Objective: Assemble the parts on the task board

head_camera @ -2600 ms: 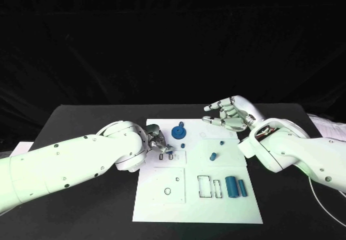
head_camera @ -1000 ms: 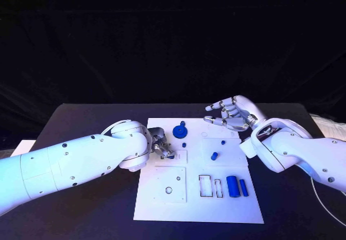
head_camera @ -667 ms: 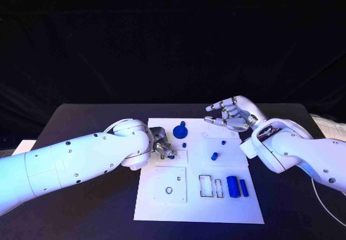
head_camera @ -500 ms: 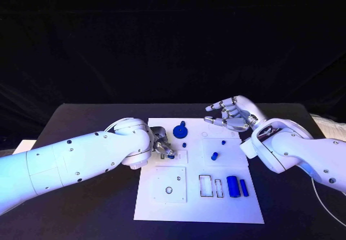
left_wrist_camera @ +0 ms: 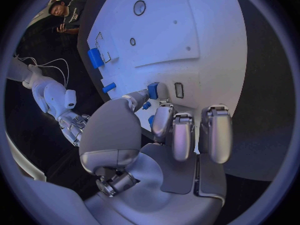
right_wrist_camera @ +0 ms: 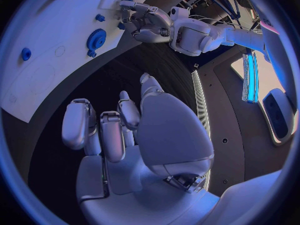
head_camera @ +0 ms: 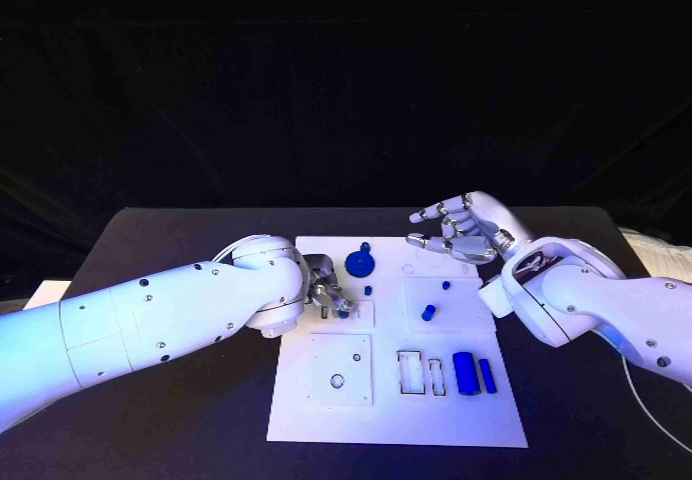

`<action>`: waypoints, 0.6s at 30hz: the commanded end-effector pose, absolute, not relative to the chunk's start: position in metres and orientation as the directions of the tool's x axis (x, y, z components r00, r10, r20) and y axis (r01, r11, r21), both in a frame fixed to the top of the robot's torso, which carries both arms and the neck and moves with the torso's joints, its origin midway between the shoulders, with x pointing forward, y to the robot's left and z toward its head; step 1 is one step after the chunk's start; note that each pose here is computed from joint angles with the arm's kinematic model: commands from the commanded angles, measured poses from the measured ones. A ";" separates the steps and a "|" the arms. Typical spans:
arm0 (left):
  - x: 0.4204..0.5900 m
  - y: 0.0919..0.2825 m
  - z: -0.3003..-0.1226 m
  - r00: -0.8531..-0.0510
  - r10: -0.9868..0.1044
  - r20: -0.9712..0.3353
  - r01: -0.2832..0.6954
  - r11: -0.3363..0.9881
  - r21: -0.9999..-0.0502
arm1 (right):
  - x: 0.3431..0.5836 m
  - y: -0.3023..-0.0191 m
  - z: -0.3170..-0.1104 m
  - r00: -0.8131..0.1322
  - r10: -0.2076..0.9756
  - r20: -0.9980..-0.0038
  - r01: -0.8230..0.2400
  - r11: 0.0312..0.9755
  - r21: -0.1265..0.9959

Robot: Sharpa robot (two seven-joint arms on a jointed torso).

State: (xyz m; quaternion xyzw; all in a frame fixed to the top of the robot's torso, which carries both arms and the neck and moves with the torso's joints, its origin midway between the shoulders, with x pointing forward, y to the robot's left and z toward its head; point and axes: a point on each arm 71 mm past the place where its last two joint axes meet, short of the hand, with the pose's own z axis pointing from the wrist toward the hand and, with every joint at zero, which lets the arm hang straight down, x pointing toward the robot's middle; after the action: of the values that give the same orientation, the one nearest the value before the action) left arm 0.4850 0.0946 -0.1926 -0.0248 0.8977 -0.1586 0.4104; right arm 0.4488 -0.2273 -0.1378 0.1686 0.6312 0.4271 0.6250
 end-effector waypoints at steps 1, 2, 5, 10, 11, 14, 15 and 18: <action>0.480 0.094 -0.202 -0.701 -0.140 -0.699 0.067 0.963 -0.260 | 0.448 -0.226 -0.138 -0.168 0.737 -0.655 -0.331 0.583 0.742; 0.480 0.094 -0.202 -0.700 -0.141 -0.700 0.067 0.963 -0.260 | 0.448 -0.226 -0.138 -0.168 0.737 -0.655 -0.331 0.583 0.742; 0.481 0.095 -0.202 -0.698 -0.142 -0.702 0.064 0.964 -0.259 | 0.448 -0.226 -0.138 -0.168 0.737 -0.655 -0.331 0.583 0.742; 0.483 0.097 -0.202 -0.695 -0.148 -0.704 0.056 0.965 -0.258 | 0.448 -0.226 -0.138 -0.168 0.738 -0.654 -0.330 0.583 0.742; 0.483 0.098 -0.202 -0.694 -0.149 -0.704 0.054 0.965 -0.258 | 0.448 -0.226 -0.138 -0.169 0.738 -0.653 -0.329 0.583 0.743; 0.484 0.100 -0.201 -0.692 -0.151 -0.706 0.051 0.965 -0.256 | 0.449 -0.227 -0.138 -0.170 0.739 -0.652 -0.326 0.582 0.745; 0.485 0.100 -0.201 -0.691 -0.152 -0.707 0.049 0.966 -0.255 | 0.449 -0.227 -0.138 -0.170 0.739 -0.652 -0.326 0.582 0.745; 0.486 0.103 -0.201 -0.691 -0.152 -0.707 0.047 0.966 -0.253 | 0.449 -0.227 -0.138 -0.171 0.739 -0.652 -0.323 0.583 0.746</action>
State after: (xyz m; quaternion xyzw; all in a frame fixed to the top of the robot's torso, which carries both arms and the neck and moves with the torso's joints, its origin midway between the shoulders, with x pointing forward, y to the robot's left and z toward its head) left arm 0.4875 0.0975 -0.1942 -0.0274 0.8987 -0.1559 0.4090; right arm 0.4491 -0.2281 -0.1378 0.1688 0.6314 0.4259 0.6256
